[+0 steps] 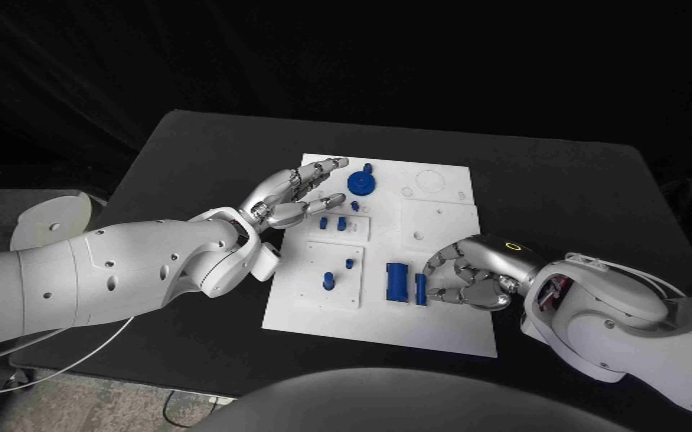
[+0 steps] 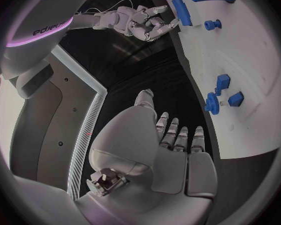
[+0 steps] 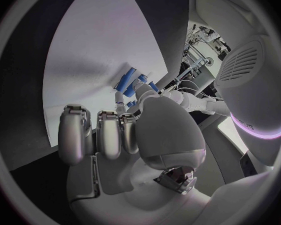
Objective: Assemble the parts on the task board
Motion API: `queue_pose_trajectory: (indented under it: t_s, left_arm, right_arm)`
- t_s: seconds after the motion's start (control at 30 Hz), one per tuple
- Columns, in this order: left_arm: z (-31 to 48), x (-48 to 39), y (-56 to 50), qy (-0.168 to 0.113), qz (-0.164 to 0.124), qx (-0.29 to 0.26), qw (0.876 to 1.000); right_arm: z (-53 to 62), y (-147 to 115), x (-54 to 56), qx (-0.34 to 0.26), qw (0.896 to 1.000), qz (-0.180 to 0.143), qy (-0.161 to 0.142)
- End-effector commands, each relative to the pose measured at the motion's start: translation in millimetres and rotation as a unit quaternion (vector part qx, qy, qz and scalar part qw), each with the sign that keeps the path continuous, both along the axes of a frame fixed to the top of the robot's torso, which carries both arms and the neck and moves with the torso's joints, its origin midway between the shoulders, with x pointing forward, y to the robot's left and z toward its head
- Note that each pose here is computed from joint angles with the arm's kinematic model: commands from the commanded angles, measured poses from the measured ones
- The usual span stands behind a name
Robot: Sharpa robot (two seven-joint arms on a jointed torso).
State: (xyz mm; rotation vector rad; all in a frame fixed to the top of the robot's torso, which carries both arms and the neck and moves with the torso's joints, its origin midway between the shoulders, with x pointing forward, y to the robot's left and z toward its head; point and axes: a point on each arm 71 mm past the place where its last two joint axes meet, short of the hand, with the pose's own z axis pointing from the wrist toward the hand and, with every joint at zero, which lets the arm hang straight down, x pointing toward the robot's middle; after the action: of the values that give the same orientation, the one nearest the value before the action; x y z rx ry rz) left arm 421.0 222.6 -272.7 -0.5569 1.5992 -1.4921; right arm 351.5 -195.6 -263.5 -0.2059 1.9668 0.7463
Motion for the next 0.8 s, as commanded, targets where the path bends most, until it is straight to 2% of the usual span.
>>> queue_pose_trajectory:
  t_s: [0.03,0.53,0.8]
  left_arm:
    - [-0.8,-1.1,-1.8,0.008,-0.010,-0.006,1.000]
    - [-1.9,-0.2,-1.2,0.016,-0.009,-0.007,1.000]
    - [-2.3,0.1,-0.8,0.021,-0.006,-0.011,1.000]
  right_arm:
    - [-3.7,-0.2,-0.2,-0.011,1.000,-0.001,0.007]
    - [-8.6,0.2,1.3,-0.039,0.999,-0.011,0.014]
    - [-5.4,1.4,2.2,-0.043,0.999,-0.004,-0.019]
